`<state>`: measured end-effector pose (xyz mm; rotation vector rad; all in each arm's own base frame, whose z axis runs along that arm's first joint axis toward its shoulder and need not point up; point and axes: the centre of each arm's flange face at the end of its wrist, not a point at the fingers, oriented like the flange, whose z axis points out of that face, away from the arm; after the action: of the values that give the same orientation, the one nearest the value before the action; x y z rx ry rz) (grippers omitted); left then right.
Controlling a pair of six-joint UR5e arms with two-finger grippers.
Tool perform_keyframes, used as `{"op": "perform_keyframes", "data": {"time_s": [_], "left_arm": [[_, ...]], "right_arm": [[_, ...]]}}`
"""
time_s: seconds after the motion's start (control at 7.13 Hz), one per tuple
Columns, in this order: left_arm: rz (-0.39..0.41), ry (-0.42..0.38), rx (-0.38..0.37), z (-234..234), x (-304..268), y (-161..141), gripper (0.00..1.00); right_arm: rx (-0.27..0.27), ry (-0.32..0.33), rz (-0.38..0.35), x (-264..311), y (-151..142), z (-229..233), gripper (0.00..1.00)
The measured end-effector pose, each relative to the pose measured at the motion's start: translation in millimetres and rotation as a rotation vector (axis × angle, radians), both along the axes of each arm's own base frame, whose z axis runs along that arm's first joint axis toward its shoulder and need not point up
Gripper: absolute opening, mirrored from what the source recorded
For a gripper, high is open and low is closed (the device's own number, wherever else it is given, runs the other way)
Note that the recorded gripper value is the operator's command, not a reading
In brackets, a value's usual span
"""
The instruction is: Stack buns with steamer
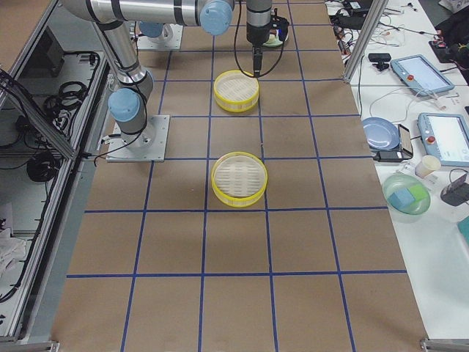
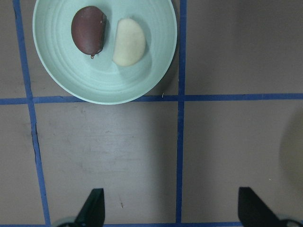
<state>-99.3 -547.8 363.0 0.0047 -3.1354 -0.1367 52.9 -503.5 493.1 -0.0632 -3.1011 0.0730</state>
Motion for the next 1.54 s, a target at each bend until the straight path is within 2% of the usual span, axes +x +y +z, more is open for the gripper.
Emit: {"op": "perform_keyframes", "data": {"time_s": [0.14,0.28,0.42,0.56,0.7,0.84,1.12,1.26,1.4,1.54], "left_arm": [[-0.019,0.000,-0.020,-20,1,-16,0.94],[-0.070,0.003,-0.041,-44,2,-32,0.81],[-0.120,0.007,-0.047,-65,3,-43,0.81],[-0.145,0.010,-0.040,-83,4,-51,0.75],[-0.153,0.011,-0.036,-100,6,-57,0.64],[-0.157,0.010,-0.034,-116,10,-64,0.64],[-0.176,0.013,-0.026,-143,21,-73,0.64],[-0.189,0.015,-0.021,-151,25,-75,0.56],[-0.194,0.018,-0.012,-158,27,-77,0.46],[-0.197,0.019,-0.007,-165,29,-78,0.07]], "right_arm": [[0.004,0.003,0.020,-28,-3,-1,1.00],[0.018,0.004,0.053,-68,-4,-4,1.00],[0.043,-0.005,0.099,-112,-2,-12,1.00],[0.068,-0.018,0.136,-153,4,-25,1.00],[0.087,-0.029,0.148,-183,10,-36,1.00],[0.098,-0.036,0.153,-201,13,-44,1.00],[0.104,-0.019,0.190,-240,2,-71,0.99],[0.122,-0.021,0.187,-274,-5,-101,0.98],[0.137,-0.023,0.184,-306,-7,-139,0.93],[0.143,-0.025,0.183,-328,-4,-178,0.89]]}}
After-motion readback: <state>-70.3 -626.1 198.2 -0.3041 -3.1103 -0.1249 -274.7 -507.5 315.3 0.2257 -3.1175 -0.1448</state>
